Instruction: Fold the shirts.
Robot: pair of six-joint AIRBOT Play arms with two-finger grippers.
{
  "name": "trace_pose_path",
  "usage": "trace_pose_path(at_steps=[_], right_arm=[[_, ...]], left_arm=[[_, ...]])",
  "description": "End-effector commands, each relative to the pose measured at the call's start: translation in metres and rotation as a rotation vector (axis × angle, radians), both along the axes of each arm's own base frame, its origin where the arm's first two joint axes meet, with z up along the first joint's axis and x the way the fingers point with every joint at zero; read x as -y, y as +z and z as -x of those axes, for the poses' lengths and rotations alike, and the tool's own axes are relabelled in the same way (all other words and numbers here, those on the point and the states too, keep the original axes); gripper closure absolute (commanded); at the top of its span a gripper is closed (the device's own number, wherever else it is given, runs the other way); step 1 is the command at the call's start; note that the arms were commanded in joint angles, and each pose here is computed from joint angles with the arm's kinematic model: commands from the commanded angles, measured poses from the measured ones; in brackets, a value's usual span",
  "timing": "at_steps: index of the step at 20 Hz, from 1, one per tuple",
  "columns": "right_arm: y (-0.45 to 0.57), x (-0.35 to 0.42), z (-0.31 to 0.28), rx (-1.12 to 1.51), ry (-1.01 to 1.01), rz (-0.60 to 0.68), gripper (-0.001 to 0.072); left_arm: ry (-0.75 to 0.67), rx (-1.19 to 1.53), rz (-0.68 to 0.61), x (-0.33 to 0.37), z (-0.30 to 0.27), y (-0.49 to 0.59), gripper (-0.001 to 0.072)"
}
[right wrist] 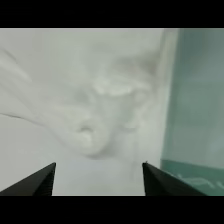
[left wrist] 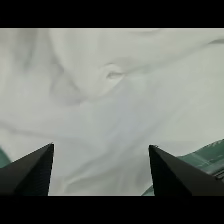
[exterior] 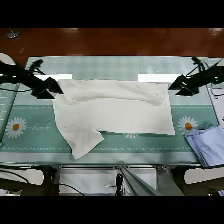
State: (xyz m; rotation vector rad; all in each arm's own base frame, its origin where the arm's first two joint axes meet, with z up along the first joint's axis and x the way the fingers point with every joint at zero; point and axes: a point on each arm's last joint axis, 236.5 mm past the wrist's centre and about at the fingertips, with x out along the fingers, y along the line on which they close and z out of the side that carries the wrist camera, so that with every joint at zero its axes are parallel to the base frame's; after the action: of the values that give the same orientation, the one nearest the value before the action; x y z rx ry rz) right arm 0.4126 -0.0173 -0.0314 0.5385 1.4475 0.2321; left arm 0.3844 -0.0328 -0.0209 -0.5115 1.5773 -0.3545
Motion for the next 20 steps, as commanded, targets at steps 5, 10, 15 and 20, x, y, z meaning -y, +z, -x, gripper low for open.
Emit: trace_pose_path(at_steps=[5, 10, 15, 20], right_arm=[[-0.014, 0.02, 0.082, 0.134, -0.293, 0.046, 0.0094], [-0.018, -0.031, 0.108, 0.185, -0.344, -0.129, 0.0094], [-0.014, -0.037, 0.11, 0.178, -0.335, -0.159, 0.0094], [-0.006, -0.027, 0.096, 0.212, -0.404, -0.168, 0.0094]], left_arm=[[0.29, -0.005, -0.112, -0.057, 0.118, -0.018, 0.0005], [0.453, -0.042, -0.004, -0.019, 0.165, -0.061, 0.0006], [0.494, -0.025, 0.129, 0.02, 0.168, -0.078, 0.0006], [0.303, 0.066, 0.202, 0.072, 0.174, -0.081, 0.0006]])
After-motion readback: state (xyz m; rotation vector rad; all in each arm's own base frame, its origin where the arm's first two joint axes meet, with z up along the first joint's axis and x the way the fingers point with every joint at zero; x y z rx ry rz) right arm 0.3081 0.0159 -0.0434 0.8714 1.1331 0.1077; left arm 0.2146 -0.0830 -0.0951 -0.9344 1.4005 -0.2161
